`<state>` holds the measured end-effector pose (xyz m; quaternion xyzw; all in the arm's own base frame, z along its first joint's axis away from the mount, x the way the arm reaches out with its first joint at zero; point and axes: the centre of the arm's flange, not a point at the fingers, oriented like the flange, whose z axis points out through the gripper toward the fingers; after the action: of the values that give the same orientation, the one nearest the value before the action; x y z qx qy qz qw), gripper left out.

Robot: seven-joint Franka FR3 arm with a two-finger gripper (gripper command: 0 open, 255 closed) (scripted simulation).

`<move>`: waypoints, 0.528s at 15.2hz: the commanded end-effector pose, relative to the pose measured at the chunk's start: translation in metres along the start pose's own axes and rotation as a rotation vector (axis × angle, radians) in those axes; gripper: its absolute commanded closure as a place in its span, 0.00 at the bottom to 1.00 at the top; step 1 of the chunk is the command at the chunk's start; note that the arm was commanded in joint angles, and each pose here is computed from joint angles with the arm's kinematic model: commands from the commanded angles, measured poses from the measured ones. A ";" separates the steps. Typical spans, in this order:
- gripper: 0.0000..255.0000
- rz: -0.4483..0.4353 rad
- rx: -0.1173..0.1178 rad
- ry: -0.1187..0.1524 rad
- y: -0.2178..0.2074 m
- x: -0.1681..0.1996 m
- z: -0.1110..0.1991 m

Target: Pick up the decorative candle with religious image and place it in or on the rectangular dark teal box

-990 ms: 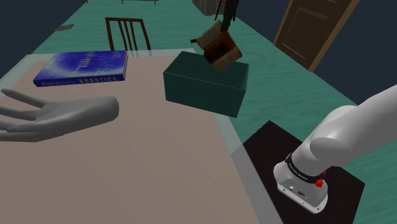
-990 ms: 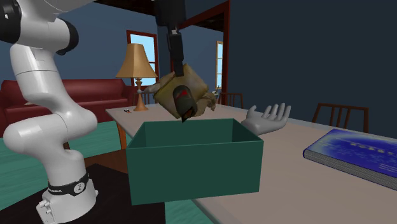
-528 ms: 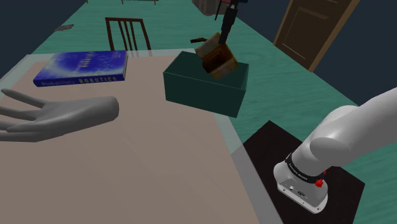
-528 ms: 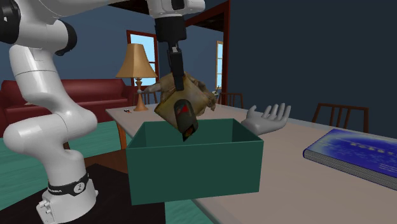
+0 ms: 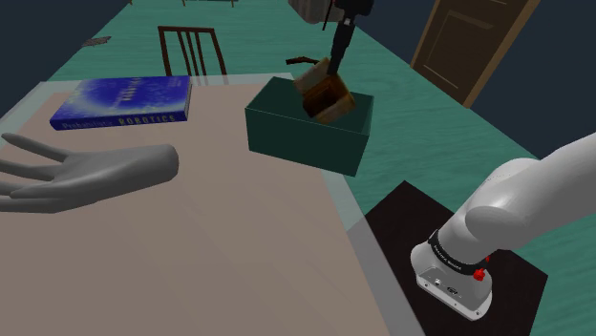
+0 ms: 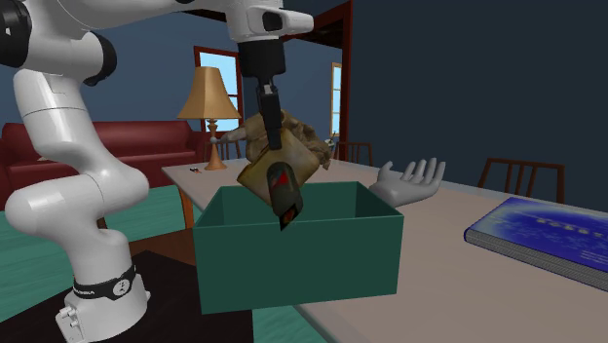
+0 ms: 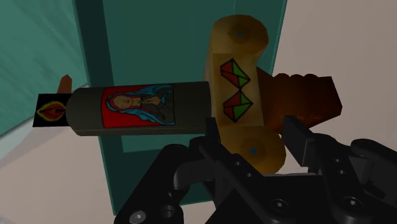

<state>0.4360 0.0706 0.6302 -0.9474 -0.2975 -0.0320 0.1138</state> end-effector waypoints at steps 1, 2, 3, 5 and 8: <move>1.00 0.000 -0.001 0.001 0.000 0.000 0.000; 1.00 0.000 -0.001 0.001 0.000 0.000 0.000; 0.00 0.000 -0.001 0.001 0.000 0.000 0.000; 0.00 0.000 -0.001 0.001 0.000 0.000 0.000; 0.00 0.000 -0.001 0.001 0.000 0.000 0.000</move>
<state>0.4359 0.0707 0.6306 -0.9473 -0.2976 -0.0327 0.1137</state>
